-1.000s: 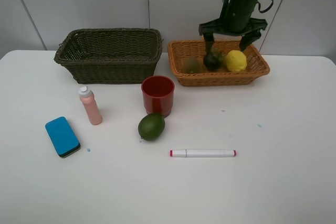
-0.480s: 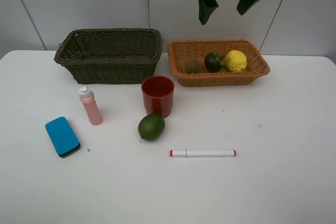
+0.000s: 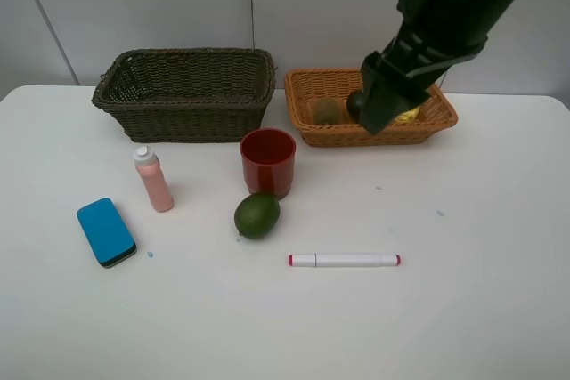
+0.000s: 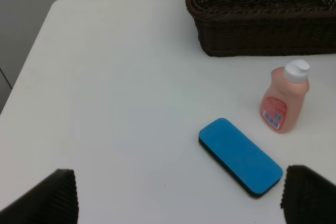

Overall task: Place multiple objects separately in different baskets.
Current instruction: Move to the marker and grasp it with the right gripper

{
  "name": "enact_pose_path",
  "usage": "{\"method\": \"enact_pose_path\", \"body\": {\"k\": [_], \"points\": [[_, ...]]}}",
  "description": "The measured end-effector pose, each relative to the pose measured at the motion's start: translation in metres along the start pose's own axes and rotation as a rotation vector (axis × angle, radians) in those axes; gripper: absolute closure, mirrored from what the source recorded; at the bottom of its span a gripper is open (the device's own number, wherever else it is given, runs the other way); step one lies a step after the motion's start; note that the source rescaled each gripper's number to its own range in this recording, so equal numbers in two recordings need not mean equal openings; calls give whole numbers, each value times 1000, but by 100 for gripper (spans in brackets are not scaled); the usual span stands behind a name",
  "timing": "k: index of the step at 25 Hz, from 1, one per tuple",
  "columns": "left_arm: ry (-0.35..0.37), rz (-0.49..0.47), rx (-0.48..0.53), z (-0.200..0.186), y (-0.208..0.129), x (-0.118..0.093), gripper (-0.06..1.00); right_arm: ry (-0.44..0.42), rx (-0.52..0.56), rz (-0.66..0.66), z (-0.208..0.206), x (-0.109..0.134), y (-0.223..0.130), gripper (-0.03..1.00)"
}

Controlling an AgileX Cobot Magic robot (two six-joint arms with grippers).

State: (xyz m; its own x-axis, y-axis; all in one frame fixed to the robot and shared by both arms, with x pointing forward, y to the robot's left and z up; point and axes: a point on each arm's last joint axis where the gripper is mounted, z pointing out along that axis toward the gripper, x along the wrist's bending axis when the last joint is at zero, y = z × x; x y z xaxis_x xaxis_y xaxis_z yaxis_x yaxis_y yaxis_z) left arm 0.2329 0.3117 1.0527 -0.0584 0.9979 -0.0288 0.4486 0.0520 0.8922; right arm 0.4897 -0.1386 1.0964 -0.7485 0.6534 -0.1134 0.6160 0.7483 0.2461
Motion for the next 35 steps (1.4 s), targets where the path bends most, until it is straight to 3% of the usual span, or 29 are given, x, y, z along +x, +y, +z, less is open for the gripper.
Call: {"method": "enact_pose_path", "body": {"k": [4,10,19,29,35], "points": [[0,0,0,0,0,0,-6,12,78,-117,11,23,-29,-3],[0,0,0,0,0,0,-6,-36,200,-297,35,48,-51,-3],[0,0,0,0,0,0,-6,-95,-8,-536,71,62,-49,-3],[0,0,0,0,0,0,-6,-33,75,-596,140,71,-46,-3],[0,0,0,0,0,0,-6,-5,64,-633,155,75,-43,-3]]}}
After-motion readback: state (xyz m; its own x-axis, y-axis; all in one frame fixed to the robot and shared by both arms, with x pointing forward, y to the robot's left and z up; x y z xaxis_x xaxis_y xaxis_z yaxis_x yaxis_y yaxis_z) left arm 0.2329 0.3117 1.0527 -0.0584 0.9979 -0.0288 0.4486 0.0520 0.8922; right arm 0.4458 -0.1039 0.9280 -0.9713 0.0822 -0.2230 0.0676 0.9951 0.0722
